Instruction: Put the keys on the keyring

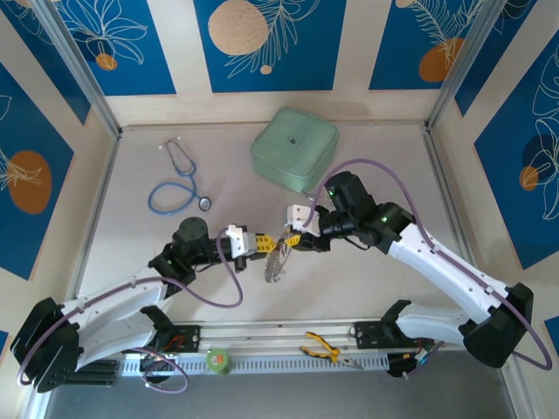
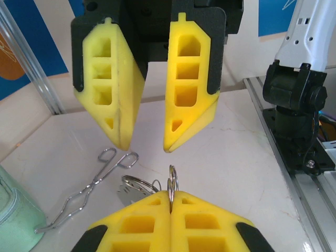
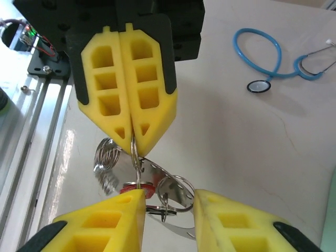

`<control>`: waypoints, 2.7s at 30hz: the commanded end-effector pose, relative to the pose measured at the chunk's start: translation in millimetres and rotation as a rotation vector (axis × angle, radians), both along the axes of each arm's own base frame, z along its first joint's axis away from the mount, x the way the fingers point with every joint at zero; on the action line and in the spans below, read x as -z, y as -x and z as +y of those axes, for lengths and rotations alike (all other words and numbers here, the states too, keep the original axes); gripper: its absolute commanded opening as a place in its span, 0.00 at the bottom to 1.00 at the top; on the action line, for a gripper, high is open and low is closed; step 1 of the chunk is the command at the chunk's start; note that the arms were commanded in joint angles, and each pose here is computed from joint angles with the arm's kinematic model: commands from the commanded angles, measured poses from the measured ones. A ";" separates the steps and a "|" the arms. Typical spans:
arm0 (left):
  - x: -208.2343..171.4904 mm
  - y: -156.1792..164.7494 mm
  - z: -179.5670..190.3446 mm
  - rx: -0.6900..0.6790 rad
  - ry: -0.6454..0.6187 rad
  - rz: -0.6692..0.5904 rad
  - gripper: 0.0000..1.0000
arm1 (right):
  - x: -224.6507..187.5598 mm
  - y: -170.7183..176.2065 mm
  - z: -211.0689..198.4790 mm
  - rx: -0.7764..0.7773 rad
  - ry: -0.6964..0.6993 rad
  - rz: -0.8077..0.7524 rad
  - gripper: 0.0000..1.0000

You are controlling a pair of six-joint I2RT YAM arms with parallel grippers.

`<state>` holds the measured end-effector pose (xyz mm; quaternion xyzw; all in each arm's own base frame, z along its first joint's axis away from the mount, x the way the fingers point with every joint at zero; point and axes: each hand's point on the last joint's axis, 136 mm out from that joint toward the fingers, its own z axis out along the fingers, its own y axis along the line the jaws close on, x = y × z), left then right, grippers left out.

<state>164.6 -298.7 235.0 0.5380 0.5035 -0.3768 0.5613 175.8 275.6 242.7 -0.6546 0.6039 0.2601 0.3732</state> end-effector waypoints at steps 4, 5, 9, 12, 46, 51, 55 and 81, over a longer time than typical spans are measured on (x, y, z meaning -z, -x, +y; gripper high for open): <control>-30.5 11.7 -0.8 0.053 0.116 -0.068 0.00 | -6.2 18.6 7.3 -0.050 -0.073 0.110 0.31; -29.7 11.9 -1.2 0.056 0.114 -0.066 0.00 | -7.2 20.3 7.6 -0.056 -0.077 0.116 0.31; -30.2 11.8 -0.6 0.054 0.115 -0.071 0.00 | -5.5 21.7 7.9 -0.059 -0.073 0.135 0.27; -30.8 12.2 -0.4 0.055 0.117 -0.075 0.00 | -5.4 20.9 7.4 -0.053 -0.069 0.134 0.19; -42.2 10.0 -1.7 0.052 0.191 -0.061 0.00 | -13.4 8.3 2.7 0.005 -0.190 0.082 0.27; -43.3 9.6 -2.7 0.058 0.198 -0.056 0.00 | -15.6 15.2 8.8 -0.044 -0.200 0.097 0.27; -43.4 10.0 -3.2 0.060 0.194 -0.056 0.00 | -14.2 17.0 14.3 -0.063 -0.196 0.099 0.27; -22.1 4.1 3.7 -0.006 -0.021 -0.027 0.28 | -7.7 12.8 4.5 -0.041 -0.042 0.016 0.00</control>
